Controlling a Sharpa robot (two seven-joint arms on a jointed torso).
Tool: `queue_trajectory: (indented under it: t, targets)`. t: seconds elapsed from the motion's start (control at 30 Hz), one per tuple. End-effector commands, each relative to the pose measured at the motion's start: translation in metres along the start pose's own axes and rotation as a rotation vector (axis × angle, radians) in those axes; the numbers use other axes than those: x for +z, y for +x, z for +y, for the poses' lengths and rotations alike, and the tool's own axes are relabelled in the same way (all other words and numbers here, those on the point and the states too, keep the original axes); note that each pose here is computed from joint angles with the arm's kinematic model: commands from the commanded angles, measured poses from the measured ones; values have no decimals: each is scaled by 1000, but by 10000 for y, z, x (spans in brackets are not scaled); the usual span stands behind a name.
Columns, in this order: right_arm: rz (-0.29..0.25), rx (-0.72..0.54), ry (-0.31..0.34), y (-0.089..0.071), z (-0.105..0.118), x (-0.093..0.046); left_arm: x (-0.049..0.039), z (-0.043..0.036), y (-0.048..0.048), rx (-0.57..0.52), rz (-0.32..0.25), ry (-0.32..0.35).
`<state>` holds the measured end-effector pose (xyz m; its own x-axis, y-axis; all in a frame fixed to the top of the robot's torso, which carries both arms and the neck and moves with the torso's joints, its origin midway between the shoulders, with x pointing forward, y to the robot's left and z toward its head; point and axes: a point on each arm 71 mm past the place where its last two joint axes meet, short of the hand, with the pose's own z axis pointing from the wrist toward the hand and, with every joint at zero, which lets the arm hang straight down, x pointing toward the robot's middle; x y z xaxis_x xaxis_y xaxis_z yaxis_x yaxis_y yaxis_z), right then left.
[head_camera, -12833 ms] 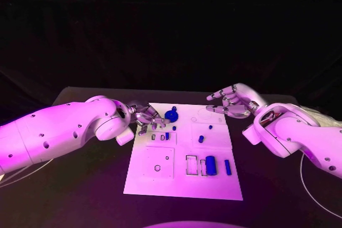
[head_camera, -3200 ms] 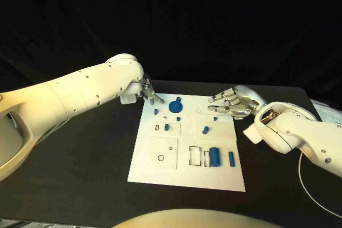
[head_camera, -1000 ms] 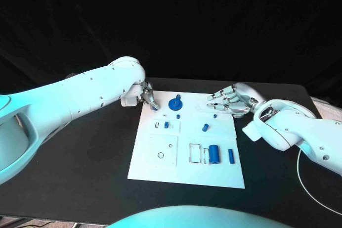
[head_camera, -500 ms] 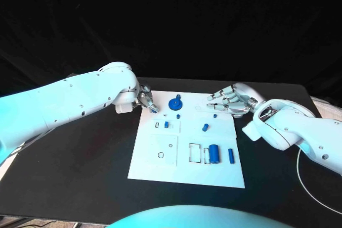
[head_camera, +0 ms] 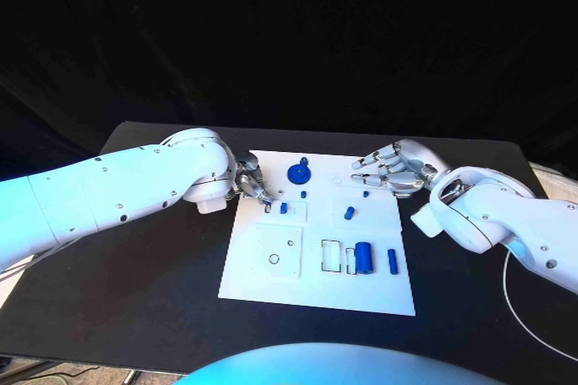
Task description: Assemble the parts on the task board
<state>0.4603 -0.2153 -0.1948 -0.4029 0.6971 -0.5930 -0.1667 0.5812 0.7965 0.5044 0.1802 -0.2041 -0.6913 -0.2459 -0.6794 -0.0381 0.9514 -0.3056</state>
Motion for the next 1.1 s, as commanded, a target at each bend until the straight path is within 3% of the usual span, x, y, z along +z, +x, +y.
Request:
queue_trajectory:
  t: [0.03, 0.33, 0.8, 1.1]
  targets:
    - [18, -2, -5, 23, -2, -3, 4, -21, 28, 5, -23, 10]
    - [22, 0, -3, 37, -11, -6, 24, -24, 118, 47, 31, -4]
    - [23, 0, -2, 39, -20, -10, 40, 10, 147, 104, 83, -26]
    - [23, 1, -2, 41, -23, -13, 51, 16, 129, 109, 65, -35]
